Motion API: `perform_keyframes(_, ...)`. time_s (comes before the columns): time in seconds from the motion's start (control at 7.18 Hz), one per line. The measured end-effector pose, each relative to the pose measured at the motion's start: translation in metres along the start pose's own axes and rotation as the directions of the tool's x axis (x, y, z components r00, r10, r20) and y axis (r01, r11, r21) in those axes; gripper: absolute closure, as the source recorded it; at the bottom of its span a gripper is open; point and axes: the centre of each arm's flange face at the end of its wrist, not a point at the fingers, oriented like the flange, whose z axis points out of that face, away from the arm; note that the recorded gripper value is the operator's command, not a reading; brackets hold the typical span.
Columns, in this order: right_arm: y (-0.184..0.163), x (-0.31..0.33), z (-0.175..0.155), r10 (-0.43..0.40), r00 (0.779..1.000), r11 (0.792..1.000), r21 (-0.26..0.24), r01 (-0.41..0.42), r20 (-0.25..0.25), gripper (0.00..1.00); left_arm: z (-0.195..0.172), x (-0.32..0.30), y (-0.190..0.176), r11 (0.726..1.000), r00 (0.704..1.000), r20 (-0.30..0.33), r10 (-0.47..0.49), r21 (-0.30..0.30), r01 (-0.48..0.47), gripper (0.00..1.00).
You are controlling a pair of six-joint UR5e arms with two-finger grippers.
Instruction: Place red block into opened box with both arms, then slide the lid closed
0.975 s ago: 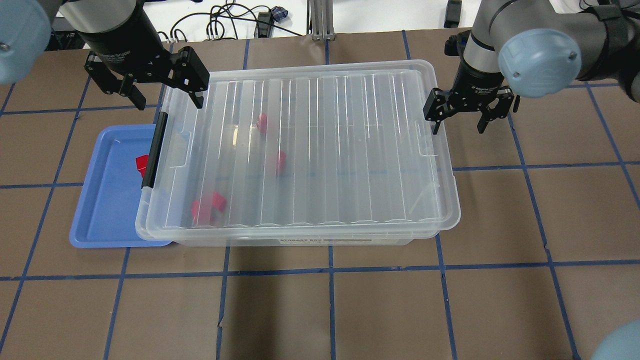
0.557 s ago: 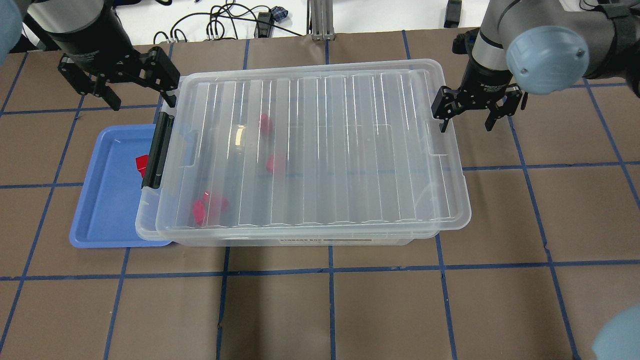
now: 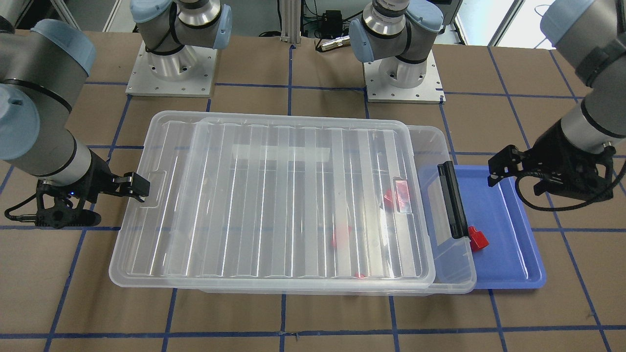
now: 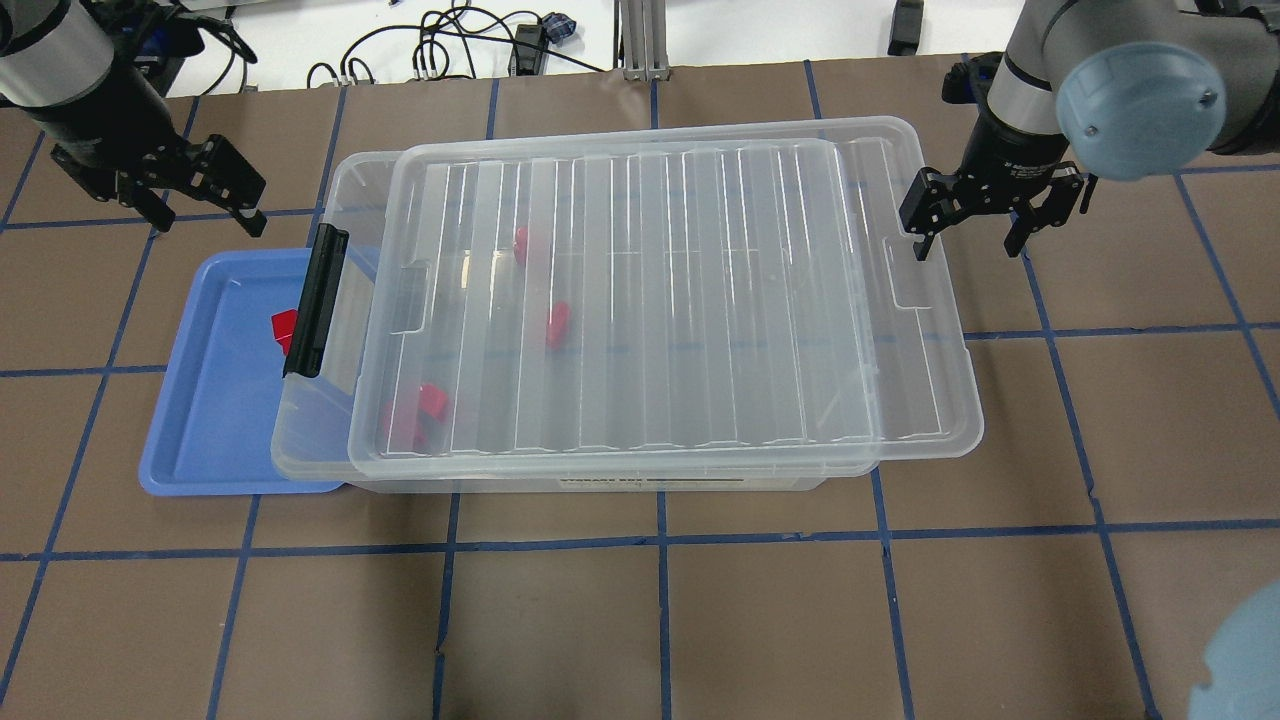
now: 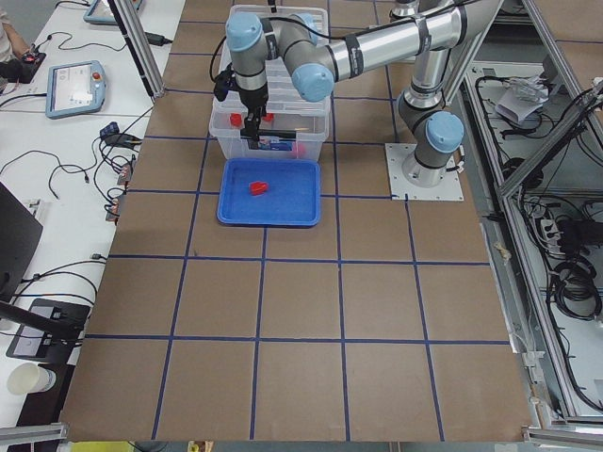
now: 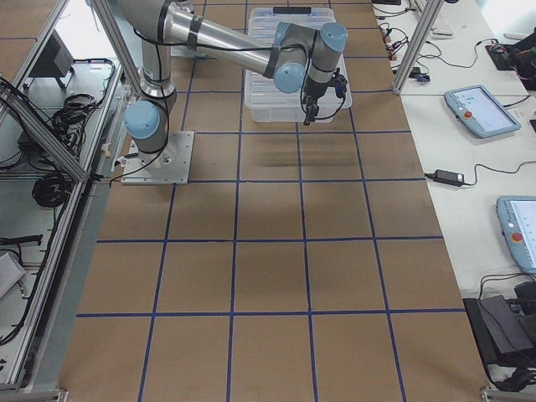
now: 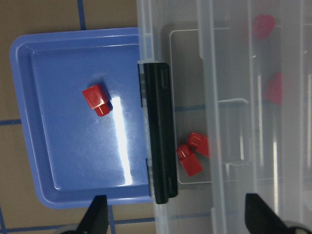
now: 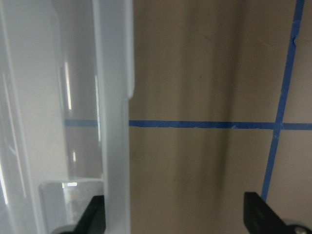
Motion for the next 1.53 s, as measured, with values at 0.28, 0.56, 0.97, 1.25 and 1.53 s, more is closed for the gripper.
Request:
perform_keyframes(0.28,0.0,0.023,0.001,-0.036,0.999,0.999,-0.002,0.036,-0.011,0.0,0.058,-0.036,-0.003,1.0,0.999,-0.026,0.026,-0.005,-0.026,0.0)
perform_keyframes(0.56,0.0,0.044,0.001,-0.05,0.999,0.999,-0.005,0.05,-0.018,0.0,0.1,-0.049,-0.009,1.0,1.0,-0.011,0.013,0.011,-0.013,0.0)
perform_keyframes(0.97,0.003,0.074,0.002,-0.094,0.995,0.996,-0.017,0.093,-0.034,0.0,0.157,-0.057,-0.01,0.989,0.988,-0.042,-0.147,-0.037,0.145,0.0)
perform_keyframes(1.25,0.004,0.085,0.002,-0.105,0.994,0.994,-0.018,0.105,-0.033,0.0,0.186,-0.059,-0.01,0.974,0.975,-0.05,-0.217,-0.071,0.213,0.07)
perform_keyframes(1.53,0.004,0.087,0.002,-0.108,0.993,0.994,-0.024,0.107,-0.048,0.0,0.211,-0.061,-0.009,0.965,0.966,-0.057,-0.253,-0.088,0.248,0.15)
